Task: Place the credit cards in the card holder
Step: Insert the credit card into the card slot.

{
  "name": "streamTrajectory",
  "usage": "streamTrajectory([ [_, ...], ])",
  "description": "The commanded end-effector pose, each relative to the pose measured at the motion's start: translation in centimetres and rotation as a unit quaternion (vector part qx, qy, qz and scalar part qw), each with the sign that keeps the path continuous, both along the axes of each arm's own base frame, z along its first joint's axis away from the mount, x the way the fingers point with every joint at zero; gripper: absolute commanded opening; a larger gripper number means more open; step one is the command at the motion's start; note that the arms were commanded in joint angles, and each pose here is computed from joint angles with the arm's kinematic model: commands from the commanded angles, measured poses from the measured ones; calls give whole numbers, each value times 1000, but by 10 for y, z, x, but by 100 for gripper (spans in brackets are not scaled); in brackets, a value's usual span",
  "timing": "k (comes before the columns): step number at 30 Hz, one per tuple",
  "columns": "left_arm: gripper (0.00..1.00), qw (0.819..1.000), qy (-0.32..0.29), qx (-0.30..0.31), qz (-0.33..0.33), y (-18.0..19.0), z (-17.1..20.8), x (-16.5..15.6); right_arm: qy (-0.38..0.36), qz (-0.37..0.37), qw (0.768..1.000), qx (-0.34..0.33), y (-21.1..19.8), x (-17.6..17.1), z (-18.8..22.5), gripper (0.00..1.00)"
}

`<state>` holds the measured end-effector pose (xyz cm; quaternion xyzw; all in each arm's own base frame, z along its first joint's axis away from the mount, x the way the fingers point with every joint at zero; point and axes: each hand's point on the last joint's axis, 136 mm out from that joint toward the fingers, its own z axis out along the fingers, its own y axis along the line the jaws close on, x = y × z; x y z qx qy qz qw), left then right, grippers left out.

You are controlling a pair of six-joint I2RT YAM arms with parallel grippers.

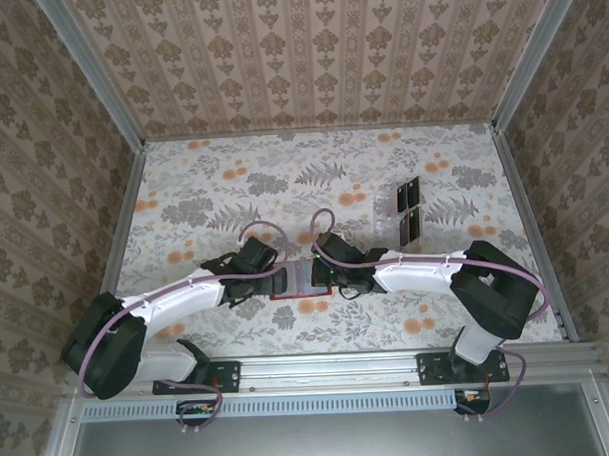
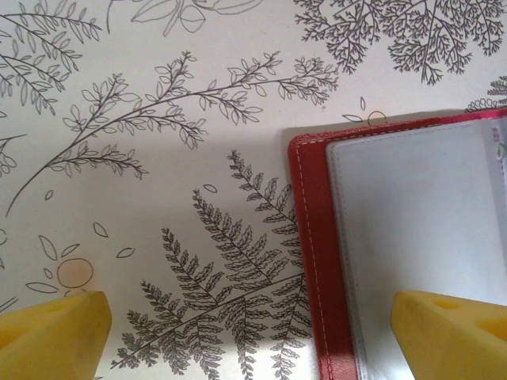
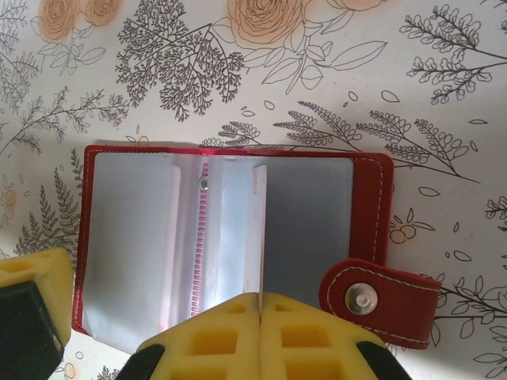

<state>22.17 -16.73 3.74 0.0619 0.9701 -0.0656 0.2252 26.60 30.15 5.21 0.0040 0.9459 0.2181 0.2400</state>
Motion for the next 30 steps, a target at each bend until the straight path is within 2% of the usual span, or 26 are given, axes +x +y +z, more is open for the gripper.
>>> streamTrajectory([
  [1,100,1000,-10,7,-11,-4,3,5,5,-18,1000,-23,-16,-1,-11,0],
  [9,100,1000,-7,15,-7,-6,-6,7,10,-20,1000,-22,-17,-3,-15,0],
  [20,100,998,3,49,35,18,-16,-2,15,-22,1000,-16,-17,-5,-19,0],
  [26,100,998,10,55,43,24,-20,-7,9,-15,1000,11,-9,-3,-9,0],
  [30,100,997,15,58,47,27,-23,-10,-11,-3,998,57,-1,1,11,0],
])
